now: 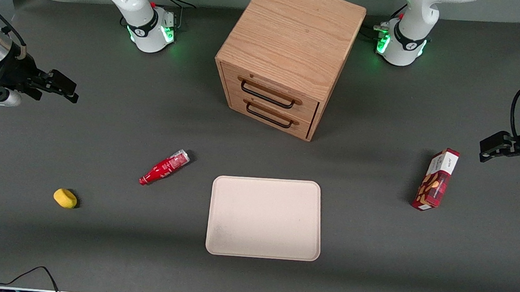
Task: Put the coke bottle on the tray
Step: 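Move the open right gripper down over the red Coca-Cola bottle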
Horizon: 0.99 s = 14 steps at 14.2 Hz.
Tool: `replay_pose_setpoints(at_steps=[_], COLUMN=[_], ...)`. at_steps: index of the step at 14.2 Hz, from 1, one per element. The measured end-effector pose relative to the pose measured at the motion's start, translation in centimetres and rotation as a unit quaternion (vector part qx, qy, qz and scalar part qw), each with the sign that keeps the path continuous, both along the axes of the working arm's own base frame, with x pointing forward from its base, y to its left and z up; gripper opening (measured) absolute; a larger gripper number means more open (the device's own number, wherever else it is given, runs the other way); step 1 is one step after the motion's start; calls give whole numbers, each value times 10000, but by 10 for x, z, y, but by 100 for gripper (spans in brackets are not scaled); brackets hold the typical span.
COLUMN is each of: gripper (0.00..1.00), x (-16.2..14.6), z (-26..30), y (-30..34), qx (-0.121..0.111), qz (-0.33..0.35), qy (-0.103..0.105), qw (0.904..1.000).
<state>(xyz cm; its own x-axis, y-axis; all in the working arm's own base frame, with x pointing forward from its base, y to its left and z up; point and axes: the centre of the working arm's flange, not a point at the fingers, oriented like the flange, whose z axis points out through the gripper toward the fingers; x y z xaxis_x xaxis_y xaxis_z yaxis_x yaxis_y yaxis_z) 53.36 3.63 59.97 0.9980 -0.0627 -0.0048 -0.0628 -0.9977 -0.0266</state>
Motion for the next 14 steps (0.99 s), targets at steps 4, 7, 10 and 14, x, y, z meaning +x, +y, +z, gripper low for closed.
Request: replay_pose_setpoints(at_steps=[4, 7, 10, 14], gripper=[100, 100, 100, 100], x=[20, 56, 80, 91], z=[-27, -81, -152, -249], y=[43, 94, 130, 152], qx=[142, 282, 285, -516], qz=[-824, -1858, -2635, -3414], qy=[223, 448, 747, 911], qw=[9962, 9812, 9614, 9341])
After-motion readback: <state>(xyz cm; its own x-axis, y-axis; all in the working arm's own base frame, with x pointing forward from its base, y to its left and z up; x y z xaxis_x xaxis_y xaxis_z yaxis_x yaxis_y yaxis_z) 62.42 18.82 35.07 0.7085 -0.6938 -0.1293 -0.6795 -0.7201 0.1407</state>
